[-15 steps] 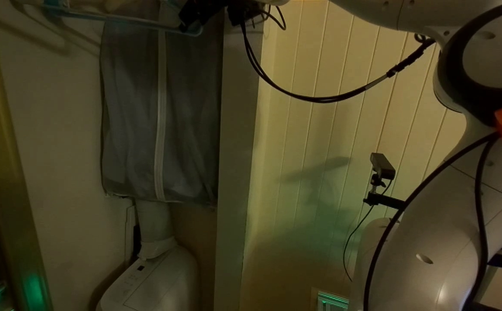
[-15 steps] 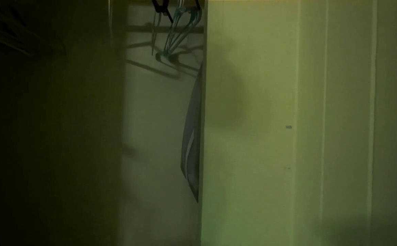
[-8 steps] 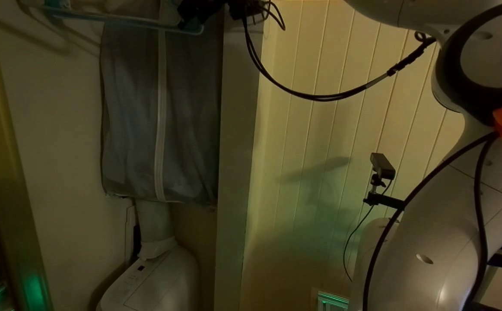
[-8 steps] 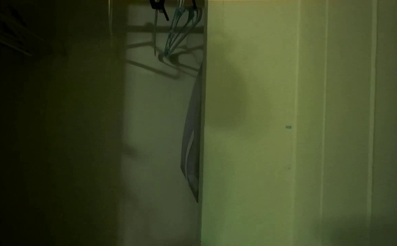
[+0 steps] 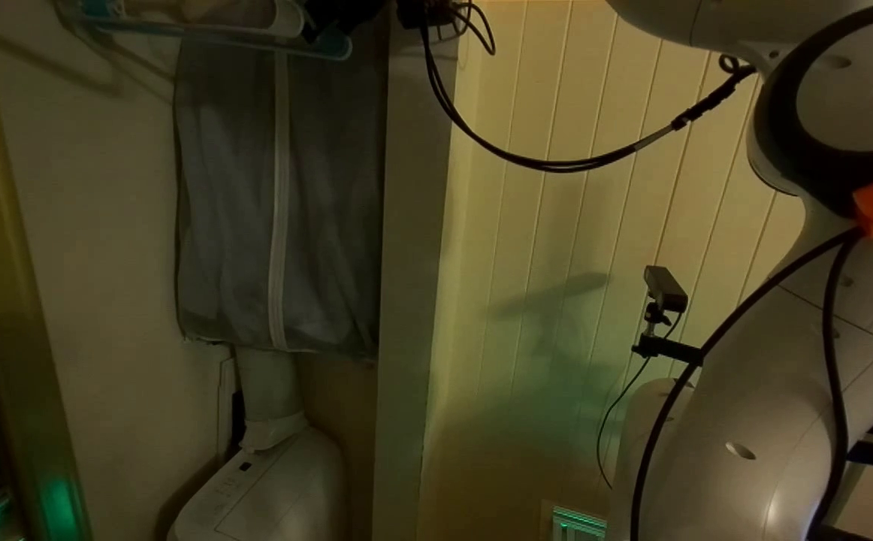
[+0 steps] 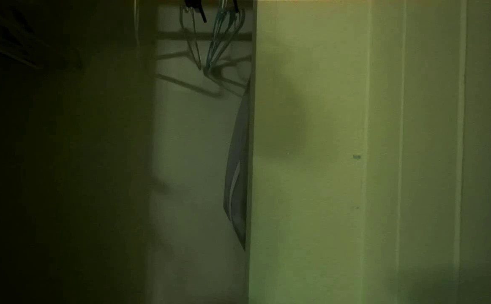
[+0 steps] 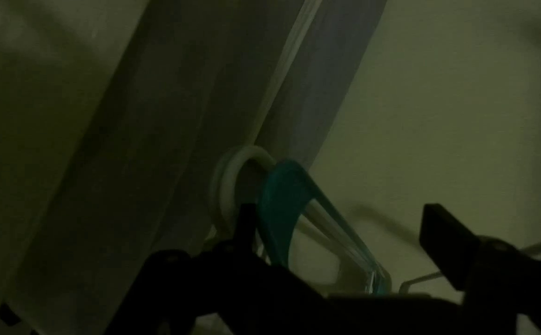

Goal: Shift the blue coat hanger to the left

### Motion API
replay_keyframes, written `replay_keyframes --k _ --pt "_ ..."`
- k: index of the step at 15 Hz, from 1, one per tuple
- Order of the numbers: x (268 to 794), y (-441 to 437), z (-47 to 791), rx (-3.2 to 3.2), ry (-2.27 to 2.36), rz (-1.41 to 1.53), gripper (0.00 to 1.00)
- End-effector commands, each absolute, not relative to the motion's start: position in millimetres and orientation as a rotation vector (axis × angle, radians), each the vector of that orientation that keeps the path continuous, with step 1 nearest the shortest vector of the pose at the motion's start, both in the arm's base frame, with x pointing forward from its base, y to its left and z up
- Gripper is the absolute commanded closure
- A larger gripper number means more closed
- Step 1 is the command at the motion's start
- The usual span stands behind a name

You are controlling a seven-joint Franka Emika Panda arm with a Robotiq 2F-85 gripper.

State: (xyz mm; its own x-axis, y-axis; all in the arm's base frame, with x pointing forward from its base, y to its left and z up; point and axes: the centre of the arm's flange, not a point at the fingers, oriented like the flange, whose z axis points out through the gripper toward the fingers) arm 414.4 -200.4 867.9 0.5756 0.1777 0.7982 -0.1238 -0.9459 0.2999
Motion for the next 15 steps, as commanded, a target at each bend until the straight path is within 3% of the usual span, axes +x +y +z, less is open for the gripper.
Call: replay_keyframes --k 1,9,15 --pt "431 -205 860 2.499 0.073 1.299 0.41" --pt "424 -199 865 2.483 0.066 1.270 0.98" --pt "407 -188 883 2.472 0.083 1.332 0.98"
